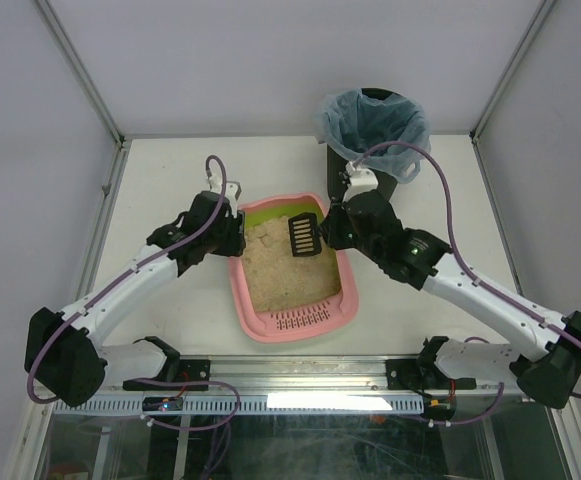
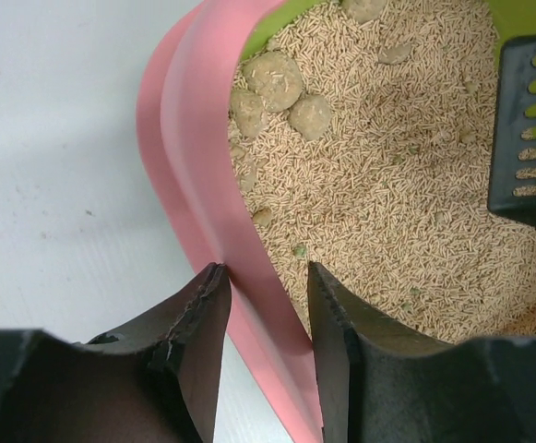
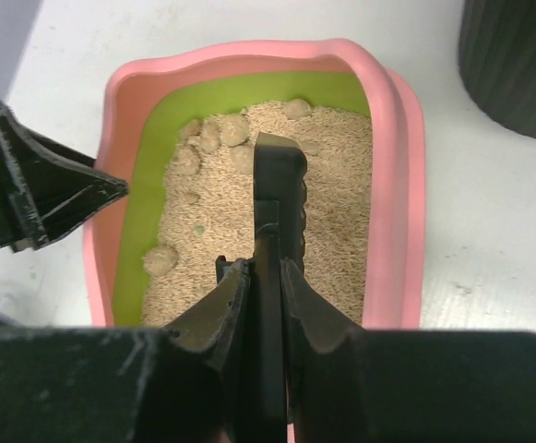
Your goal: Clean the litter box
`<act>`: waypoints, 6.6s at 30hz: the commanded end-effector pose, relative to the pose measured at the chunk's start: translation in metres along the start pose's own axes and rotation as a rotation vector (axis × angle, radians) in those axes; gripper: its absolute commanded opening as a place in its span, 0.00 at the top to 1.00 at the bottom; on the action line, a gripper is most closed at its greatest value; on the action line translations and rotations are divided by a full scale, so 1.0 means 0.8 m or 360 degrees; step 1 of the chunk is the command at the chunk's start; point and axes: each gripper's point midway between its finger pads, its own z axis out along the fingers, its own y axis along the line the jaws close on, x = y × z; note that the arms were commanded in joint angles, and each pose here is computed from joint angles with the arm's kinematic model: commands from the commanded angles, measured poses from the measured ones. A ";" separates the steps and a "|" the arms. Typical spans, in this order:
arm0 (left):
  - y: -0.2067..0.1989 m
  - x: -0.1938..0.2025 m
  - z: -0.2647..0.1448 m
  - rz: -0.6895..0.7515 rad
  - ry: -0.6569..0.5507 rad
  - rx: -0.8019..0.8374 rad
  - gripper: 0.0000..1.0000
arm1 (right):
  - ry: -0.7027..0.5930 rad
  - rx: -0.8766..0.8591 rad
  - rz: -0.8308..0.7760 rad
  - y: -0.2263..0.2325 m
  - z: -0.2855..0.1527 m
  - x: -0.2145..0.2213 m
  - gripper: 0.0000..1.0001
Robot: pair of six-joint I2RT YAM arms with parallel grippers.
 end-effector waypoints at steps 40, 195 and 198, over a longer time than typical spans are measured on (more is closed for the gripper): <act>-0.046 -0.015 0.015 0.0142 -0.0064 0.0329 0.70 | 0.0383 0.0029 -0.0455 0.048 0.171 -0.006 1.00; -0.035 -0.044 0.001 0.0154 -0.0225 0.0245 0.48 | -0.0225 -0.0583 0.1238 -0.065 -0.005 0.035 1.00; -0.031 -0.039 0.001 0.0149 -0.0217 0.0229 0.48 | -0.0036 -0.0793 0.1025 -0.021 -0.005 0.034 1.00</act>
